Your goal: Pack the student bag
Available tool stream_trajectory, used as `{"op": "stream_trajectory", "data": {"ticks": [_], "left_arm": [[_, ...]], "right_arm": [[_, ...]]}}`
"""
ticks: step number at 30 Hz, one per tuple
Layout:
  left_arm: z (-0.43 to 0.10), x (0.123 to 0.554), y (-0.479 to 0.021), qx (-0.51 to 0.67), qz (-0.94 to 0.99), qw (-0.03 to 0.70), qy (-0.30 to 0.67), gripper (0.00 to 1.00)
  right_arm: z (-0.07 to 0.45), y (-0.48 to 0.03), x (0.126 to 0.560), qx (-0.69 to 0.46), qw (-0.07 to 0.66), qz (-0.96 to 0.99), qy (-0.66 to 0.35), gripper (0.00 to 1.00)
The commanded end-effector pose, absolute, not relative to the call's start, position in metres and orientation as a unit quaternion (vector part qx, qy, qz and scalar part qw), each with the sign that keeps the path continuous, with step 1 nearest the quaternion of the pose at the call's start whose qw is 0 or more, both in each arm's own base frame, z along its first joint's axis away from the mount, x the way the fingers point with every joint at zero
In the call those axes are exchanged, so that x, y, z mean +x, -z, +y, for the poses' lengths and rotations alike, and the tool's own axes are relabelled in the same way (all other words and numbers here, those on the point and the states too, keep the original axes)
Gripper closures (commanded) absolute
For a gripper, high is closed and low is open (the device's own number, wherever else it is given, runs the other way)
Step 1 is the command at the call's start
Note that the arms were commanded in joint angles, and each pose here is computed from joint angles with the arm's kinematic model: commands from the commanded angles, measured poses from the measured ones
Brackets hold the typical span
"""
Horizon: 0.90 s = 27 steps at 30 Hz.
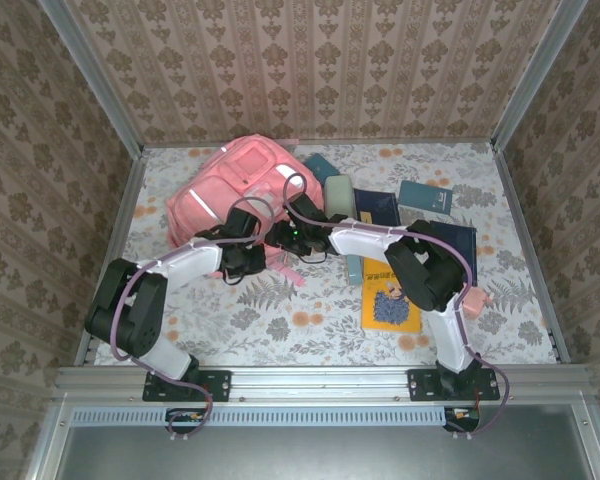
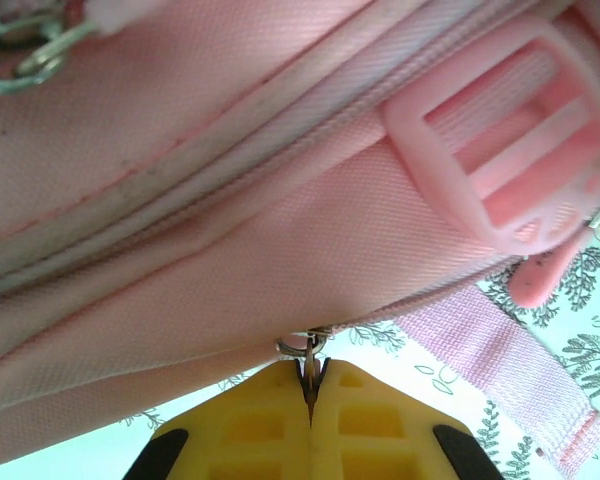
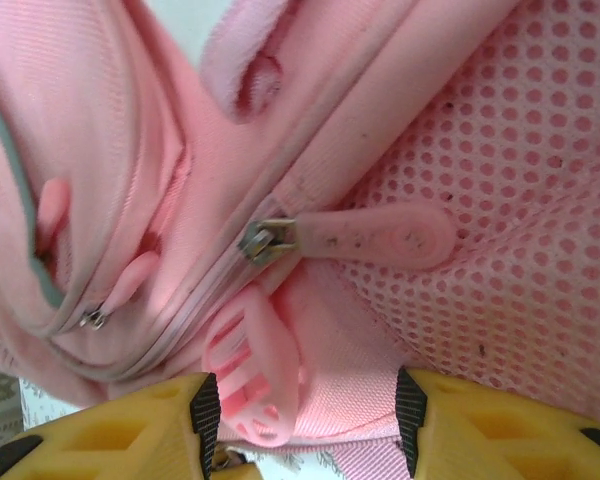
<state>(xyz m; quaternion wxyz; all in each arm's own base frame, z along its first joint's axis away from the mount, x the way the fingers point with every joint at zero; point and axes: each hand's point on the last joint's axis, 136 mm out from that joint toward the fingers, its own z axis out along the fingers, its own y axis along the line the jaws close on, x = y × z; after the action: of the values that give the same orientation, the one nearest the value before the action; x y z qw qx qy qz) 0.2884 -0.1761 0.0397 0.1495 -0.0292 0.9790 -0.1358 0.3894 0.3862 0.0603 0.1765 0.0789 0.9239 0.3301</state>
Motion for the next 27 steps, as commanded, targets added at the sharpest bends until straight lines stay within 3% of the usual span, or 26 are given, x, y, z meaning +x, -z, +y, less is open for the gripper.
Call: {"op": "stream_trajectory", "data": {"ticks": [1,12,22,27], "left_arm": [[-0.188,0.282,-0.046,0.013,0.981,0.141,0.134,1.00],[-0.245,0.278,-0.062,0.085,0.970,0.145,0.177,1.00],[-0.251,0.271,-0.055,0.101,0.970,0.136,0.177,1.00],[-0.250,0.267,-0.054,0.105,0.971,0.132,0.171,1.00]], "right_arm": [[0.373,-0.048,0.385,0.122,0.160,0.935,-0.293,0.47],[0.325,-0.063,0.366,0.162,0.196,0.936,-0.244,0.45],[0.349,-0.042,0.359,0.178,0.143,0.923,-0.311,0.47],[0.352,-0.038,0.372,0.188,0.145,0.917,-0.321,0.59]]}}
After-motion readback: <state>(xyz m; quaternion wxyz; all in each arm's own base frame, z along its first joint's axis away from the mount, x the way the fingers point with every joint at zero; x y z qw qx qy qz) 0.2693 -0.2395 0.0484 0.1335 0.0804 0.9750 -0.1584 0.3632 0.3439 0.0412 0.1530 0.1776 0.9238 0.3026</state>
